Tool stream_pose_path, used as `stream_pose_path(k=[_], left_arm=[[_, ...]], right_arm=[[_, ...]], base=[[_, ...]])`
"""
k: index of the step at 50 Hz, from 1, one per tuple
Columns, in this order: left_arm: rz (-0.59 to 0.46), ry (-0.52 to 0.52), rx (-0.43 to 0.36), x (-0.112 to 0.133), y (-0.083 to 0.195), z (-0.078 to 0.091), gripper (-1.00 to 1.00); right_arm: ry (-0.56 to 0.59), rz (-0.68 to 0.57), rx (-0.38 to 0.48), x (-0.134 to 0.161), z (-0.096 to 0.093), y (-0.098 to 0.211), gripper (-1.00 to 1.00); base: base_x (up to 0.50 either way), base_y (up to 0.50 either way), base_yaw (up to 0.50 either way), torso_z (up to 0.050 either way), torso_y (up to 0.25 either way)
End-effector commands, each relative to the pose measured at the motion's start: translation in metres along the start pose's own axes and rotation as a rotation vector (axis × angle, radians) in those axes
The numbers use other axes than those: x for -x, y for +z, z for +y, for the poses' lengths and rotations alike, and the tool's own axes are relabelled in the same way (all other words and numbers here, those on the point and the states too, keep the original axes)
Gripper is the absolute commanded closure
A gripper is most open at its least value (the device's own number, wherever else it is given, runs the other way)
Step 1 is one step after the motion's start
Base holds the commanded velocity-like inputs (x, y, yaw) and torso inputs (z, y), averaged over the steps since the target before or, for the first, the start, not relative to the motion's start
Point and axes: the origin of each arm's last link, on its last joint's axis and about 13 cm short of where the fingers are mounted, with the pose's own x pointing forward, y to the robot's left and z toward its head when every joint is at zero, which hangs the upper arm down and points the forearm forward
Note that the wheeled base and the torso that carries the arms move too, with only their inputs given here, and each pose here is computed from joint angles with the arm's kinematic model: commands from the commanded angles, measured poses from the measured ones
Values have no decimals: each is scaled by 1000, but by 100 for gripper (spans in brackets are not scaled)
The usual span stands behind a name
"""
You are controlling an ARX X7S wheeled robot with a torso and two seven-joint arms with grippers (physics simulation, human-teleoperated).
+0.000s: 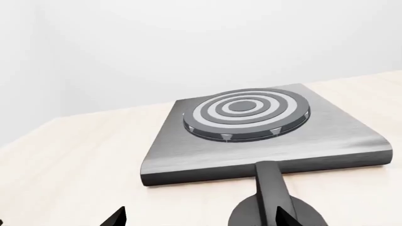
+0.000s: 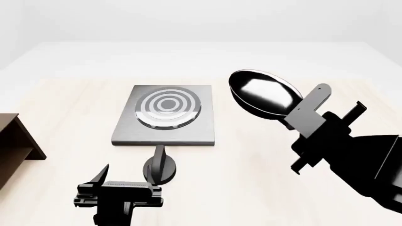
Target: Turn on the stove and put the frying pan on it.
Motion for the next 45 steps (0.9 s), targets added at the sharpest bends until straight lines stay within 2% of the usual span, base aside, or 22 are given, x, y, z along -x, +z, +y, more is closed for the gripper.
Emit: stream_pose_path(k=[1,12,31,45], left_arm=[[-2,-5,17,-1,-1,1,-100],[0,-5,18,-1,-2,1,-100],[4,-9,21,-2,-5,1,-100],[4,-9,24,-2,-5,2,-100]], right_arm=[[-189,-161,-4,-17,-22,43,100],[-208,-201,1,-24,-25,63,100],[-205,-275,39,-44,-6,93,100],[-255,-311,78,-55,3,116,100]], base=[[0,0,0,0,0],[0,0,0,0,2],[0,0,0,0,2],[0,0,0,0,1]])
